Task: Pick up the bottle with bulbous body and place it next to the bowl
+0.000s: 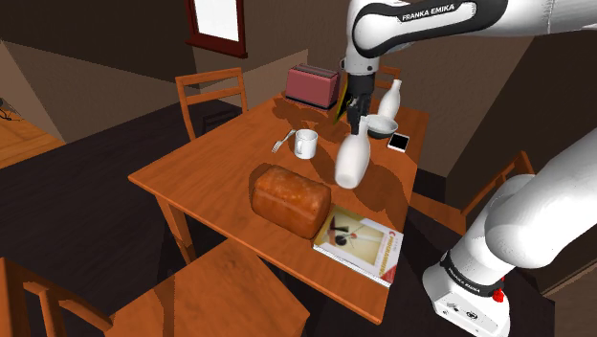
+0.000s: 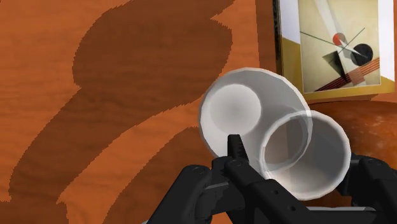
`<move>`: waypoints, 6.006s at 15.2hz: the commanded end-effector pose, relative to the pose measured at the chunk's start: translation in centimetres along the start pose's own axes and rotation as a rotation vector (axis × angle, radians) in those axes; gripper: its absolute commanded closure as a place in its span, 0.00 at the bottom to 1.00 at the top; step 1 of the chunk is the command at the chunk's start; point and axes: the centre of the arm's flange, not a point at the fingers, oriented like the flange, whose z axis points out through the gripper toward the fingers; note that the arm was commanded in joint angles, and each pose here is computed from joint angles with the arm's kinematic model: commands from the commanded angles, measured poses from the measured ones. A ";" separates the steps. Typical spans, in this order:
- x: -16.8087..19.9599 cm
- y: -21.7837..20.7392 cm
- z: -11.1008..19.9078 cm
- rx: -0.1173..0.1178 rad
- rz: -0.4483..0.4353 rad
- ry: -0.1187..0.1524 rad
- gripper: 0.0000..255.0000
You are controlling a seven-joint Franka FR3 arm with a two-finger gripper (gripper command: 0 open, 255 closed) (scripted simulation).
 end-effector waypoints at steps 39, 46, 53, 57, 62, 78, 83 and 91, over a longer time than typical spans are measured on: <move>-4.1 -0.3 -20.6 0.000 0.000 0.000 1.00; -4.9 -0.4 -24.2 0.000 0.000 0.000 1.00; -6.7 5.4 -22.3 0.000 0.000 0.000 1.00; -8.0 10.0 -20.1 0.000 0.000 0.000 1.00; -9.7 15.8 -17.5 0.000 0.000 0.000 1.00; -15.0 34.3 -8.9 0.000 0.000 0.000 1.00; -16.8 40.7 -5.9 0.000 0.000 0.000 1.00; -16.0 40.8 -1.8 0.000 0.000 0.000 1.00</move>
